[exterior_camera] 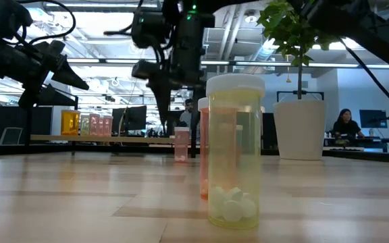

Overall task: Pick and place medicine bottles onto shelf by color
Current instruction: Adjust the yellow pill bottle

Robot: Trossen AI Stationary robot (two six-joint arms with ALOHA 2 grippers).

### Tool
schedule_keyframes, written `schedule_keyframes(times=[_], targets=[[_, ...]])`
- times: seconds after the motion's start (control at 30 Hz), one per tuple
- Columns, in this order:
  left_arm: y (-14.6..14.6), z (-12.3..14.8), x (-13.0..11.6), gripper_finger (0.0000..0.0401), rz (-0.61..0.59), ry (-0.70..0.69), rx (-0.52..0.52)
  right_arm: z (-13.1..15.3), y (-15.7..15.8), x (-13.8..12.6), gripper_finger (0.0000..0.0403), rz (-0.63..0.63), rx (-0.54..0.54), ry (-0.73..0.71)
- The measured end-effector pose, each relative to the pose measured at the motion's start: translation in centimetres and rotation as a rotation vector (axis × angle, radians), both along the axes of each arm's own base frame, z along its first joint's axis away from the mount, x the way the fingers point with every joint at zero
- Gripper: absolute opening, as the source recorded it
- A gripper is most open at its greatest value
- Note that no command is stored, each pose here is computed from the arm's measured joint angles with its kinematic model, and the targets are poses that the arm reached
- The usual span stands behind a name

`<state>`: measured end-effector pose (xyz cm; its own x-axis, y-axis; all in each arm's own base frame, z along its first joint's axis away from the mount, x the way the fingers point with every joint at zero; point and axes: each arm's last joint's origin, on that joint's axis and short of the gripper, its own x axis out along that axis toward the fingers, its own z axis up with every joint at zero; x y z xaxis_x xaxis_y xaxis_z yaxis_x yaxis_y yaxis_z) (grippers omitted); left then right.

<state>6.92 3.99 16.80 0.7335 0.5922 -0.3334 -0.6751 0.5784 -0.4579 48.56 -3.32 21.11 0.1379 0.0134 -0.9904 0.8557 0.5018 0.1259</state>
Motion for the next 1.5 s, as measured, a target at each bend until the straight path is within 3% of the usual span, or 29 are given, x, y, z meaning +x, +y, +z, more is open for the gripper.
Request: schedule_keyframes(times=[0.3,0.57,0.77,0.93,1.1,1.5], targets=[[0.0,0.0,0.0,0.0309,0.0,0.0,0.0,3.8,0.2,-2.2,0.036,-0.079,0.009,0.03],[0.0,0.0,0.0,0.0309,0.0,0.0,0.0,6.4,0.4,-4.4,0.0364,-0.234,0.034,0.094],[0.0,0.0,0.0,0.0309,0.0,0.0,0.0,6.4,0.7,-4.4,0.0362,-0.29,0.103,0.101],[0.0,0.0,0.0,0.0309,0.0,0.0,0.0,4.2,1.7,-4.8,0.0361,-0.308,0.169,0.206],[0.0,0.0,0.0,0.0309,0.0,0.0,0.0,3.8,2.5,-6.1,0.0361,-0.338,0.206,0.27],[0.0,0.0,0.0,0.0309,0.0,0.0,0.0,2.2,4.4,-7.0,0.0361,-0.436,0.212,0.166]])
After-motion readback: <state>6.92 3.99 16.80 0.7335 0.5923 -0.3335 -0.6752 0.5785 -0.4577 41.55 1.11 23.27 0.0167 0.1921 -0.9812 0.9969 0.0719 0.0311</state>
